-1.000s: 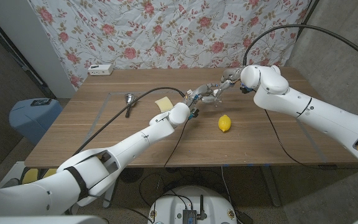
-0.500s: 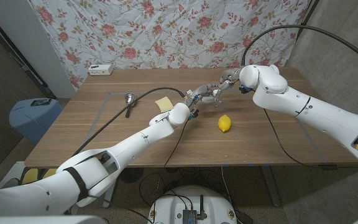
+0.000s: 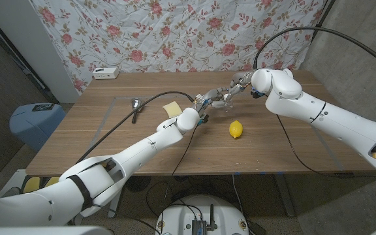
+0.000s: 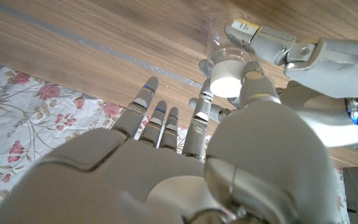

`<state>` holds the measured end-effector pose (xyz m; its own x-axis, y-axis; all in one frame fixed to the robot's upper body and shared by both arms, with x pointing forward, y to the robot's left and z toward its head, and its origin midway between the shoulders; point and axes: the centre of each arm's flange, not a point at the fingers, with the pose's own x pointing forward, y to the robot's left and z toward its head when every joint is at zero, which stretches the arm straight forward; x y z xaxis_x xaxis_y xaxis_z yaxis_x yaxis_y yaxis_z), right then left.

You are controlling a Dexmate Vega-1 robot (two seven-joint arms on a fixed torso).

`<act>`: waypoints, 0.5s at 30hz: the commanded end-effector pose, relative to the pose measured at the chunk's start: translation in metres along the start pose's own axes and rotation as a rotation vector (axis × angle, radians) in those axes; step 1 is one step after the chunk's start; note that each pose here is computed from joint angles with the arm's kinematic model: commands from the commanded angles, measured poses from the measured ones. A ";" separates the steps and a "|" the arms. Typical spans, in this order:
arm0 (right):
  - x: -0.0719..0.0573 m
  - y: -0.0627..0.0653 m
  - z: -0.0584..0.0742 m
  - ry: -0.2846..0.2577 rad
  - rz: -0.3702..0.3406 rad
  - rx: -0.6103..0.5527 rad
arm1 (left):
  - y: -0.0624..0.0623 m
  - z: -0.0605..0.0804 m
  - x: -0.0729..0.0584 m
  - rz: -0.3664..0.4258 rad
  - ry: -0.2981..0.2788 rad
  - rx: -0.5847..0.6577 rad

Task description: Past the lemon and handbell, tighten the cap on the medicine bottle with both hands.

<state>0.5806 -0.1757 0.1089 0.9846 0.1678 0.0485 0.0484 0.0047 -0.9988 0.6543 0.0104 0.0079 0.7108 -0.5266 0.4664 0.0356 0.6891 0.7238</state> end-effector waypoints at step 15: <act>0.003 0.007 -0.001 0.004 -0.031 0.025 | -0.001 -0.002 0.002 -0.003 0.006 -0.002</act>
<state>0.5823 -0.1755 0.1054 0.9829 0.1730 0.0638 0.0607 0.0231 -0.9979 0.6548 0.0097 0.0068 0.7124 -0.5273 0.4630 0.0385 0.6882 0.7245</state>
